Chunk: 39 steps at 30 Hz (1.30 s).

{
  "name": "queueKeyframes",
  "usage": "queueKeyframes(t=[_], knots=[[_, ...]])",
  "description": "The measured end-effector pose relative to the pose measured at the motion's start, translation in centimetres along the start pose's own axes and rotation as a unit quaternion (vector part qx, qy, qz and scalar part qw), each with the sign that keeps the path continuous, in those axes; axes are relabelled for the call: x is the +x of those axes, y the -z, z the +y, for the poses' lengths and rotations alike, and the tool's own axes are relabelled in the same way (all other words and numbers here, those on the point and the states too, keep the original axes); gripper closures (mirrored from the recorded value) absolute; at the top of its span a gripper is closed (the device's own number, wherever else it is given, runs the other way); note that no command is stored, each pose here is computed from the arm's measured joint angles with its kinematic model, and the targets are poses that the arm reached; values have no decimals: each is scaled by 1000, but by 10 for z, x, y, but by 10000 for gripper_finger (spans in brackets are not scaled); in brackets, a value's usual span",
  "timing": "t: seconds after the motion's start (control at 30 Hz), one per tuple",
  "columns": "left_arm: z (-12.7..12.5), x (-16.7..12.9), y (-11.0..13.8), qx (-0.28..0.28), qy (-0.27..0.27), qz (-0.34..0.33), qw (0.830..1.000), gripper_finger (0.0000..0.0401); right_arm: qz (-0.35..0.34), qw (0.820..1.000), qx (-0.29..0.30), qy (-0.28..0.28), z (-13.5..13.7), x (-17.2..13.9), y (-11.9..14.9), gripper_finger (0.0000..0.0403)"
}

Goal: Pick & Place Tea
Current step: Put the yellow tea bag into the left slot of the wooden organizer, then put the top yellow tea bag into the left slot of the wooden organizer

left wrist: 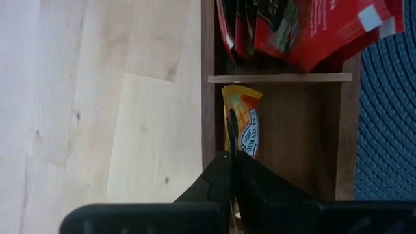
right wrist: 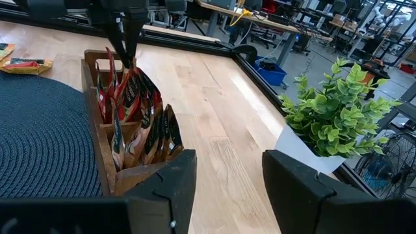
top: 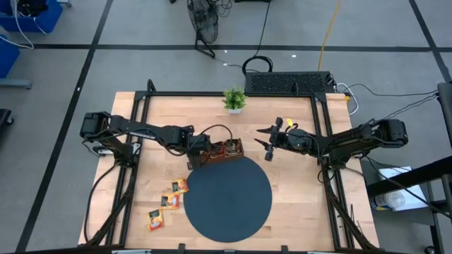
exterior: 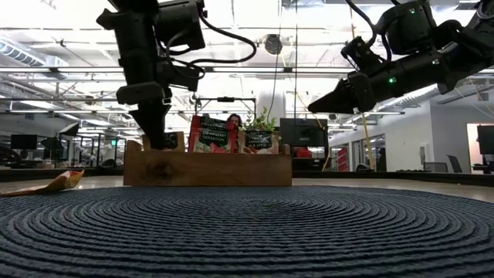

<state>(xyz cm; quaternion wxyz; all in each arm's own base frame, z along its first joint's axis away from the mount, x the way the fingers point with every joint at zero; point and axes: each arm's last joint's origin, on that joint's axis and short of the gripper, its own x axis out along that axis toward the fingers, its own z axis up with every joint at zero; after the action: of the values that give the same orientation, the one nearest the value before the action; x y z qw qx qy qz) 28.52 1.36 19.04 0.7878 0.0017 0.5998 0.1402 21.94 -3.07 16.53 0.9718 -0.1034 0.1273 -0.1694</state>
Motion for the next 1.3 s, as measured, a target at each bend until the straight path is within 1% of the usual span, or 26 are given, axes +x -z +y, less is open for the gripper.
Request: queueKeyframes(t=[0.17, 0.27, 0.33, 0.47, 0.63, 0.73, 0.8, 0.87, 0.97, 1.03, 1.13, 1.23, 1.3], knots=[[0, 0, 0, -13, 0, 0, 1000, 381, 0, 1000, 0, 0, 0, 0, 0, 243], [0, 0, 0, -26, 0, 0, 1000, 365, 0, 1000, 0, 0, 0, 0, 0, 243], [0, 0, 0, -30, -1, 0, 1000, 345, 0, 1000, 0, 0, 0, 0, 0, 243], [1, 0, 0, -32, -9, -1, 999, 288, 0, 1000, 0, 0, 0, 0, 0, 243], [2, -9, -3, -19, -8, -12, 1000, 226, 0, 1000, 0, 0, 0, 0, 0, 243], [4, -22, -6, -23, -7, -15, 1000, 202, 0, 1000, 0, 0, 0, 0, 0, 243], [5, -31, -8, -38, -4, -15, 999, 191, 0, 1000, 0, 0, 0, 0, 0, 243], [3, -39, -6, -66, 15, -9, 998, 184, 0, 1000, 0, 0, 0, 0, 0, 243], [-9, -49, 3, -108, 87, 23, 990, 179, 2, 1000, 0, 0, 0, 0, 0, 243], [-20, -54, 9, -125, 119, 50, 984, 178, 2, 1000, 0, -1, 0, 0, 0, 243], [-42, -59, 16, -142, 128, 66, 979, 178, 3, 1000, 1, -1, 0, 0, 0, 243], [-62, -64, 22, -190, 124, 60, 972, 178, 3, 1000, 3, -1, 0, 0, 0, 243], [-72, -61, 24, -230, 118, 71, 964, 178, 3, 1000, 7, -1, 0, 0, 0, 243]])
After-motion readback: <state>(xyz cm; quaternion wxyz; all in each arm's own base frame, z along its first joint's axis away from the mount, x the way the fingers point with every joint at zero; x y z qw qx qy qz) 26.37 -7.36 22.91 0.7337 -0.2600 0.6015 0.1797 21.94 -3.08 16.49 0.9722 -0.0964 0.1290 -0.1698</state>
